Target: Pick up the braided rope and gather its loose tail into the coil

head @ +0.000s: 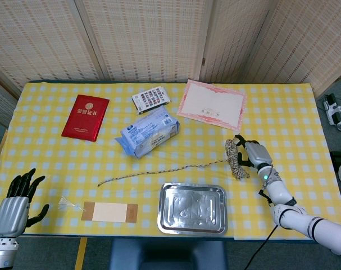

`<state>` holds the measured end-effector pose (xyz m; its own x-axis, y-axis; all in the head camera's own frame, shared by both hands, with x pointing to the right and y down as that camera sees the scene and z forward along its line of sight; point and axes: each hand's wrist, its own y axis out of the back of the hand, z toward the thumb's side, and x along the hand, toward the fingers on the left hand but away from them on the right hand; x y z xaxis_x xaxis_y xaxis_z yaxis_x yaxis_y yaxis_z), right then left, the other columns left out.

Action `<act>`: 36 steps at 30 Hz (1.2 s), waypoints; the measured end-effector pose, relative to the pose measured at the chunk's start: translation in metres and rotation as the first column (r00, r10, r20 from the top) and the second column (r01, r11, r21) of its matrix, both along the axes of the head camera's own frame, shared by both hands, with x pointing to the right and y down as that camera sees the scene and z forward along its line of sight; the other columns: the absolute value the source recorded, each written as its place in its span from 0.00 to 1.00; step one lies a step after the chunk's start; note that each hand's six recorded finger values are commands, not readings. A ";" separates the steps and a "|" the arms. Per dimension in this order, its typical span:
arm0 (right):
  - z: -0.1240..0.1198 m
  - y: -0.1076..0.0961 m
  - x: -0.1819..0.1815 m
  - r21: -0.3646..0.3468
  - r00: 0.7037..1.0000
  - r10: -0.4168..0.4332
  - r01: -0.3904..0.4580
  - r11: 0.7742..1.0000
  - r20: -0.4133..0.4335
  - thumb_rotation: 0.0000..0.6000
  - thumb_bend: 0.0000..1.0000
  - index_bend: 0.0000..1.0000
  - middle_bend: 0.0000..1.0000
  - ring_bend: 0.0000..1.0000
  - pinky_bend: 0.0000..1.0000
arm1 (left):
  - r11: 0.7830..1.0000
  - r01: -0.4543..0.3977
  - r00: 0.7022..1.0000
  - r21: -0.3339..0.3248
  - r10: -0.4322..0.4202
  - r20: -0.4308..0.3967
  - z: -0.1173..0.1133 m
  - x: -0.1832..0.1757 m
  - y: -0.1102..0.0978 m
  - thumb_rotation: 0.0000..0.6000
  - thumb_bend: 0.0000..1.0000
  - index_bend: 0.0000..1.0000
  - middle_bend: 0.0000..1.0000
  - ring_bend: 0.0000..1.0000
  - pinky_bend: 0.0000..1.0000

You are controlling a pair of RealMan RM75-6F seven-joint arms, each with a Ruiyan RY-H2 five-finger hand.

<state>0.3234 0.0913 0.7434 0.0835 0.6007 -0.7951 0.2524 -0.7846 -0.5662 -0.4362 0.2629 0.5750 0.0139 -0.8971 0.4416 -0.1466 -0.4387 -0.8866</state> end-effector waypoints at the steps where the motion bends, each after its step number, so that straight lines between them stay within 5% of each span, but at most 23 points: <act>1: 0.002 0.001 0.000 -0.001 1.000 -0.004 0.004 1.000 -0.007 0.87 0.75 0.00 0.26 0.16 0.09 | 1.000 0.002 1.000 -0.002 -0.002 0.001 0.001 -0.001 0.001 1.00 0.35 0.19 0.00 0.00 0.00; 9: 0.007 0.003 -0.016 -0.009 1.000 -0.024 0.024 1.000 0.012 0.86 0.75 0.00 0.26 0.15 0.09 | 1.000 0.004 1.000 -0.005 -0.004 0.000 0.003 -0.002 0.001 1.00 0.35 0.19 0.00 0.00 0.00; 22: -0.012 0.027 -0.092 0.013 0.959 -0.227 0.228 0.974 0.168 0.85 0.75 0.00 0.26 0.16 0.09 | 1.000 0.019 1.000 -0.011 -0.019 0.006 0.003 -0.008 0.003 1.00 0.35 0.19 0.00 0.00 0.00; 27: -0.029 0.020 -0.076 0.102 0.962 -0.250 0.240 0.966 0.112 0.86 0.70 0.00 0.21 0.15 0.09 | 1.000 0.021 1.000 -0.011 -0.021 0.003 0.004 -0.010 0.003 1.00 0.35 0.19 0.00 0.00 0.00; 31: -0.045 0.016 -0.050 0.178 0.962 -0.272 0.267 0.947 0.001 0.87 0.41 0.00 0.07 0.13 0.10 | 1.000 0.016 1.000 -0.012 -0.016 -0.003 0.006 -0.008 0.002 1.00 0.35 0.19 0.00 0.00 0.00; 36: -0.056 0.026 -0.018 0.184 0.952 -0.281 0.300 0.936 -0.124 0.88 0.35 0.00 0.00 0.10 0.10 | 1.000 0.015 1.000 -0.008 -0.015 -0.006 0.005 -0.008 0.002 1.00 0.35 0.19 0.00 0.00 0.00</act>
<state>0.3057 0.1168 0.6877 0.2084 0.7073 -0.6755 -0.0321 -0.6853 -0.7275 -0.4438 0.2653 0.5801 0.0034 -0.8937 0.4486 -0.1588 -0.4434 -0.8821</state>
